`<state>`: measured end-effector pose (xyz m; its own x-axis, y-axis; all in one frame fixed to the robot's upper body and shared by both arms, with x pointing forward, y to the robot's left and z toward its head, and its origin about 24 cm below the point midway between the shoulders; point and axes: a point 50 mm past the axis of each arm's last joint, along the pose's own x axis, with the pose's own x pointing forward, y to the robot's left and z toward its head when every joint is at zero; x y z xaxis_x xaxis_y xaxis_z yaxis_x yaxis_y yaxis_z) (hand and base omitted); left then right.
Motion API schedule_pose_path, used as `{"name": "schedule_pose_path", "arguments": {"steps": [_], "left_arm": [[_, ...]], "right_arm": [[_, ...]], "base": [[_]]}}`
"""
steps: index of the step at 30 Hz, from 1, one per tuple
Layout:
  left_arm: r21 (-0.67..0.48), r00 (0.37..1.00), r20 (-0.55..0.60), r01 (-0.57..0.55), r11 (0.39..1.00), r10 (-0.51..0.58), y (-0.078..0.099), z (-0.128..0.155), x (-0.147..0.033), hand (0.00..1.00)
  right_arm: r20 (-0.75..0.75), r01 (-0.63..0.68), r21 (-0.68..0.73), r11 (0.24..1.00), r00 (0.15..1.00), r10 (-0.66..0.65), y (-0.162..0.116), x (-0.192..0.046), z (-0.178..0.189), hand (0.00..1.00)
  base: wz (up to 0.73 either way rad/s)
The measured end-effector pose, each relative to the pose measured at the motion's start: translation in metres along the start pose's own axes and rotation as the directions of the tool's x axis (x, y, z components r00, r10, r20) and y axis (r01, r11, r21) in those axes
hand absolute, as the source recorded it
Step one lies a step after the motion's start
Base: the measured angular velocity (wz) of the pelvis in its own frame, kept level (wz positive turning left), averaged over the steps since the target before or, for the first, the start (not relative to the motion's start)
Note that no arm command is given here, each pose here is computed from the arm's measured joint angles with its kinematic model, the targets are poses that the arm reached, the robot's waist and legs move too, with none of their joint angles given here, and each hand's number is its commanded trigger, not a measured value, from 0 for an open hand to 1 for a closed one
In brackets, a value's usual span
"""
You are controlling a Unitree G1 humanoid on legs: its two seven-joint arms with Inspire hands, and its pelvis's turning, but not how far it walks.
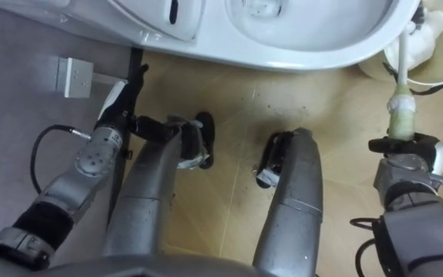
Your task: Brush toilet
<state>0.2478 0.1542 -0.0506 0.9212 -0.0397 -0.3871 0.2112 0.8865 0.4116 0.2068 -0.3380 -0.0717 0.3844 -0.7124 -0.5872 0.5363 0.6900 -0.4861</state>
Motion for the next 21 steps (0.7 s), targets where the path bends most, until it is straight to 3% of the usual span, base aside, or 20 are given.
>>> {"name": "schedule_pose_path", "arguments": {"steps": [9,16,21], "left_arm": [[-0.016,0.996,-0.091,0.003,1.000,-0.005,-0.005,-0.029,-0.018,0.00],[-0.013,0.993,-0.118,-0.013,1.000,0.012,0.000,-0.038,-0.018,0.00],[-0.023,0.981,-0.192,-0.048,0.999,0.043,0.003,-0.060,-0.030,0.00]], "right_arm": [[-0.083,-0.040,0.037,0.998,0.996,0.043,-0.001,-0.001,-0.024,1.00],[-0.142,-0.053,0.062,0.997,0.988,0.061,0.001,-0.005,-0.046,1.00],[-0.195,-0.025,0.139,0.990,0.979,0.052,-0.006,-0.006,-0.063,1.00]], "base": [[-0.07],[-0.02],[0.06]]}}
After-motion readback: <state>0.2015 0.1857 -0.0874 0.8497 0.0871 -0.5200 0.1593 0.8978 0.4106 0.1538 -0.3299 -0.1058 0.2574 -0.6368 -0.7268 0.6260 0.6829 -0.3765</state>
